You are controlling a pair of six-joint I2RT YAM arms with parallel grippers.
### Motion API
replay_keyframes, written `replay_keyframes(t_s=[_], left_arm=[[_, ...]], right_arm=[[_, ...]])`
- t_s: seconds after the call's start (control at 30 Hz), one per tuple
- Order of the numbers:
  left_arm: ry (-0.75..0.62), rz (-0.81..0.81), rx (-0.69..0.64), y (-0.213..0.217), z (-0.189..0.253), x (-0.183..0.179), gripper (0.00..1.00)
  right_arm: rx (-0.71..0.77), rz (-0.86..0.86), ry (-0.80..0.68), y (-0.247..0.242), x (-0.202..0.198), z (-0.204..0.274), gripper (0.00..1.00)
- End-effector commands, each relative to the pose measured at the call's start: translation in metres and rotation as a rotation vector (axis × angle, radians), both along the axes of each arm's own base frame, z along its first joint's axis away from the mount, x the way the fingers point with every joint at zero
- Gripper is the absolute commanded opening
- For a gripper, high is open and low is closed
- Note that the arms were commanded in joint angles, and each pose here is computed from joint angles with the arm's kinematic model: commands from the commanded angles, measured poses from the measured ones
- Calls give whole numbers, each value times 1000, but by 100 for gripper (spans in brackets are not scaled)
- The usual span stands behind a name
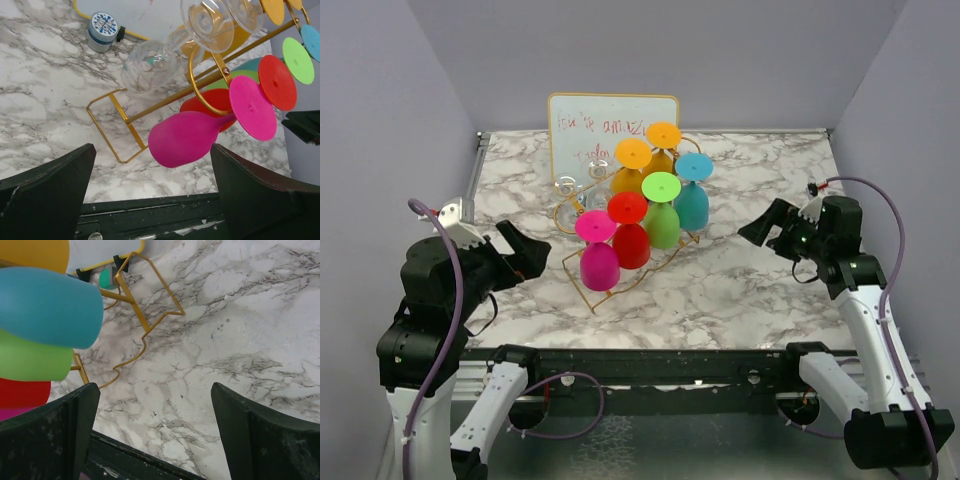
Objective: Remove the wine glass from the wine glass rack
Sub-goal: Move the wine rack to the center of the board.
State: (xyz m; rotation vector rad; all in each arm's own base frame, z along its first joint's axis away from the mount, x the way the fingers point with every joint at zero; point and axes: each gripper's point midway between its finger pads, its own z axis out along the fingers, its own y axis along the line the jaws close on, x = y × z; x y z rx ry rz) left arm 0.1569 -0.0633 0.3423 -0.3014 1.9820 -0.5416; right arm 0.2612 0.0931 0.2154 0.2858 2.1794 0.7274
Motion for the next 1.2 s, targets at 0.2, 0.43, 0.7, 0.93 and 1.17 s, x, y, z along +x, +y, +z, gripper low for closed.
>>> replay_keyframes(t_s=[0.2, 0.43, 0.7, 0.93, 1.17], left_arm=[[-24, -202, -56, -32, 16, -13, 93], [-45, -292, -126, -52, 19, -1, 77], [-23, -275, -137, -53, 11, 16, 76], [70, 172, -175, 6, -51, 7, 91], [80, 482, -308, 42, -85, -6, 92]], right_arm=[[36, 56, 57, 10, -6, -16, 100], [60, 68, 85, 14, -11, -20, 100], [67, 59, 129, 14, -19, -35, 100], [61, 51, 173, 13, -21, -49, 100], [39, 15, 201, 7, -20, -56, 100]])
